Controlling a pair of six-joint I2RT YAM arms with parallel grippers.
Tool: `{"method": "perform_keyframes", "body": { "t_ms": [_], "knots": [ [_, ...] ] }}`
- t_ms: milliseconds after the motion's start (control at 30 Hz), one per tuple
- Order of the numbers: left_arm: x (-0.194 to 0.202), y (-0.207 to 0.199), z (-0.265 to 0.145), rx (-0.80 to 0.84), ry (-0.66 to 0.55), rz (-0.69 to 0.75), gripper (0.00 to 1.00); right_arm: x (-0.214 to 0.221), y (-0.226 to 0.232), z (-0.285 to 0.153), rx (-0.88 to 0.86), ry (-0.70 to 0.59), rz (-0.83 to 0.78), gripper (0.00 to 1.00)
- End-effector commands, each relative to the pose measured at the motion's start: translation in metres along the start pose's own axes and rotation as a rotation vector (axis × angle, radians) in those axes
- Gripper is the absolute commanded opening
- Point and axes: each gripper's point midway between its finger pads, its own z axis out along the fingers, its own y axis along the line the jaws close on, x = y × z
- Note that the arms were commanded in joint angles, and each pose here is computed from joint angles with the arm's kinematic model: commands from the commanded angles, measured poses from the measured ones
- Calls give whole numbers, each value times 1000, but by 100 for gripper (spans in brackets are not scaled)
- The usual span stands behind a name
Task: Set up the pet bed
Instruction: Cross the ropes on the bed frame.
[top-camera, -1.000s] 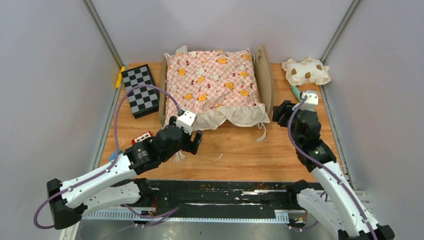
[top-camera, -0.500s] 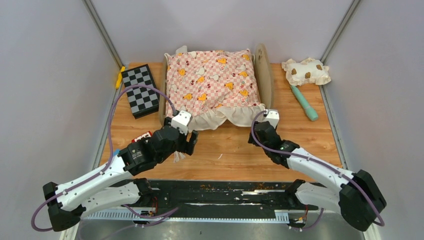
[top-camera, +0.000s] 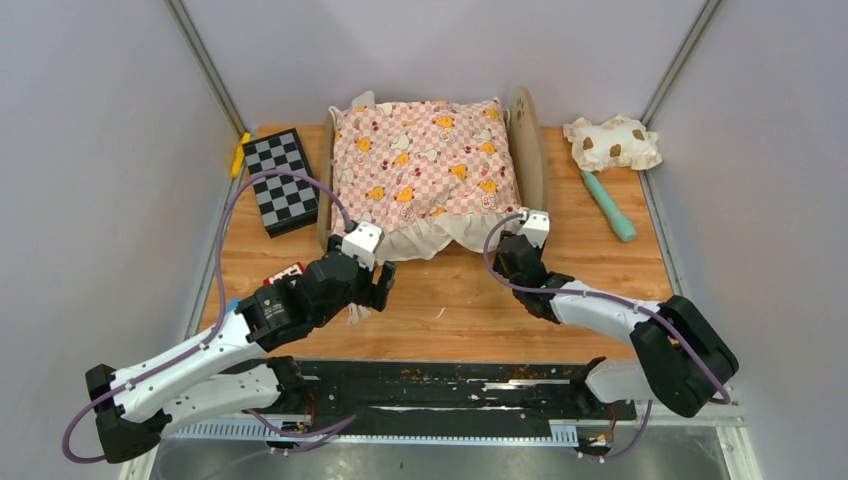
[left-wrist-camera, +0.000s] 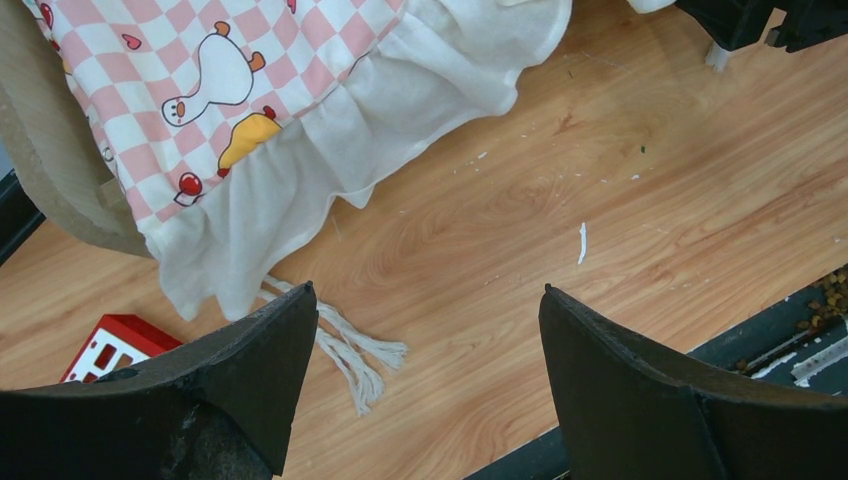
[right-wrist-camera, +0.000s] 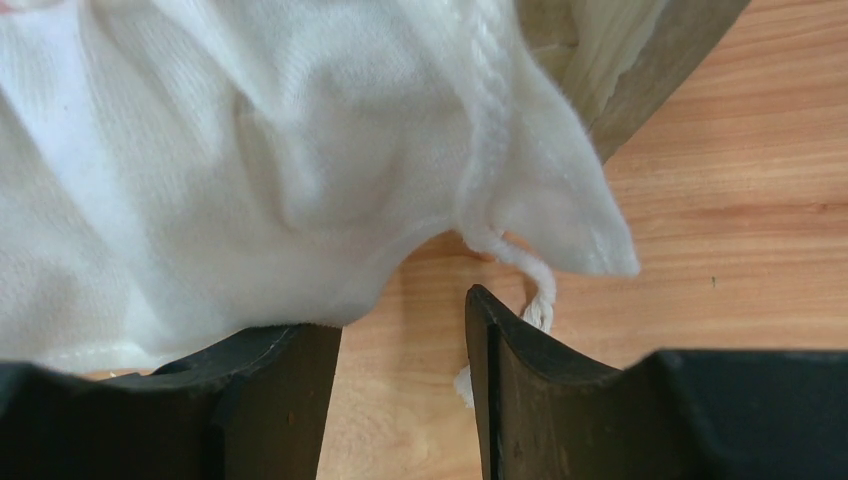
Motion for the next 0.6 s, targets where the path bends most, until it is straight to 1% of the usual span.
{"method": "perform_keyframes", "body": {
  "t_ms": [0, 567],
  "knots": [
    [-3, -4, 0, 14, -14, -20, 89, -31, 5, 10, 13, -127, 24, 49],
    [6, -8, 2, 36, 10, -18, 89, -14, -17, 36, 147, -171, -26, 47]
  ]
}}
